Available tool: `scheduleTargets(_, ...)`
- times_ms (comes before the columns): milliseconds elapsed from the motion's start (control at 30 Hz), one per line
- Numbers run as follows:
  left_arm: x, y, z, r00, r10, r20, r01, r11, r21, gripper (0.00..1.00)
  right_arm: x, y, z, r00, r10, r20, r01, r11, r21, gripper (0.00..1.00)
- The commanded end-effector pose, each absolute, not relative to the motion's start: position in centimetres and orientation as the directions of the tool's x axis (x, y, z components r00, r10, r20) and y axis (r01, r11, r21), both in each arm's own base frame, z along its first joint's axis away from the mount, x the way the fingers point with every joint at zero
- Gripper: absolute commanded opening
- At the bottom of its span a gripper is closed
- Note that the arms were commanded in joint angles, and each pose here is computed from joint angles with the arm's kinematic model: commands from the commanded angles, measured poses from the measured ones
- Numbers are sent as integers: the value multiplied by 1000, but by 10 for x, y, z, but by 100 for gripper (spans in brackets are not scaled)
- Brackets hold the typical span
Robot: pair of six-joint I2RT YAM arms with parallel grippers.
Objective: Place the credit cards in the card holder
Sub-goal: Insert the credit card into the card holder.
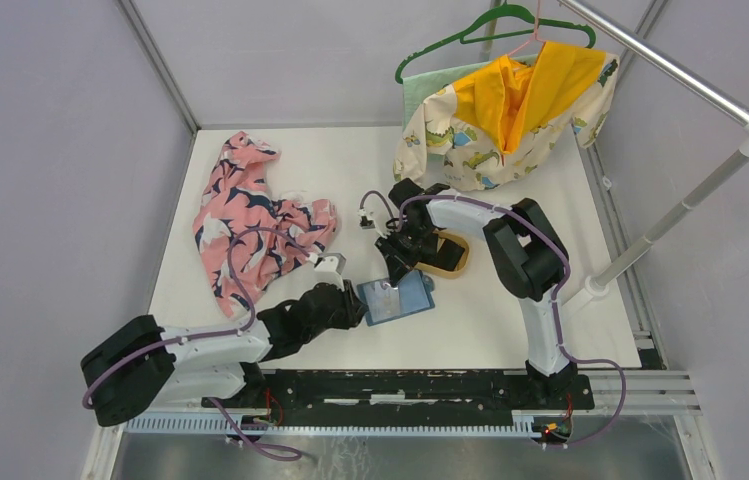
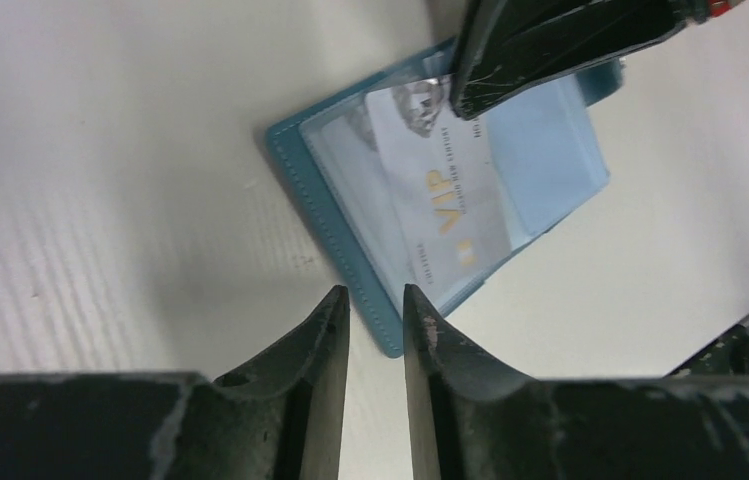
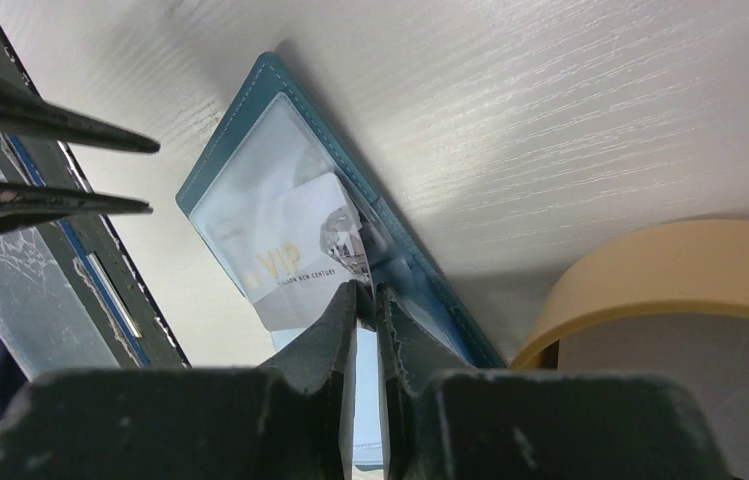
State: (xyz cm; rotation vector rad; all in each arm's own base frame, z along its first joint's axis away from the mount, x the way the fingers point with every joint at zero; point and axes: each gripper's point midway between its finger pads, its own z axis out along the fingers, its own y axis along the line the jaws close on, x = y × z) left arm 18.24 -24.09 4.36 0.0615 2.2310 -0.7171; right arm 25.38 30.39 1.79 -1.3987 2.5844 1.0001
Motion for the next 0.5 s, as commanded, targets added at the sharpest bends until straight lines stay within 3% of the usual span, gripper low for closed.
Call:
scheduleTargets(0, 190, -227, 35, -703, -159, -693, 207, 887, -413, 34, 261, 298, 6, -552, -769, -323, -802, 383, 458, 12)
scheduleTargets(300, 195, -240, 21, -742, -149, -654, 199, 882, -427, 36, 256, 301, 6, -508, -802, -314, -823, 345, 451, 11)
scheduleTargets(467, 199, -242, 14, -755, -132, -643, 199, 888, -416, 30, 256, 302, 5, -488, -817, -308, -833, 329, 445, 10)
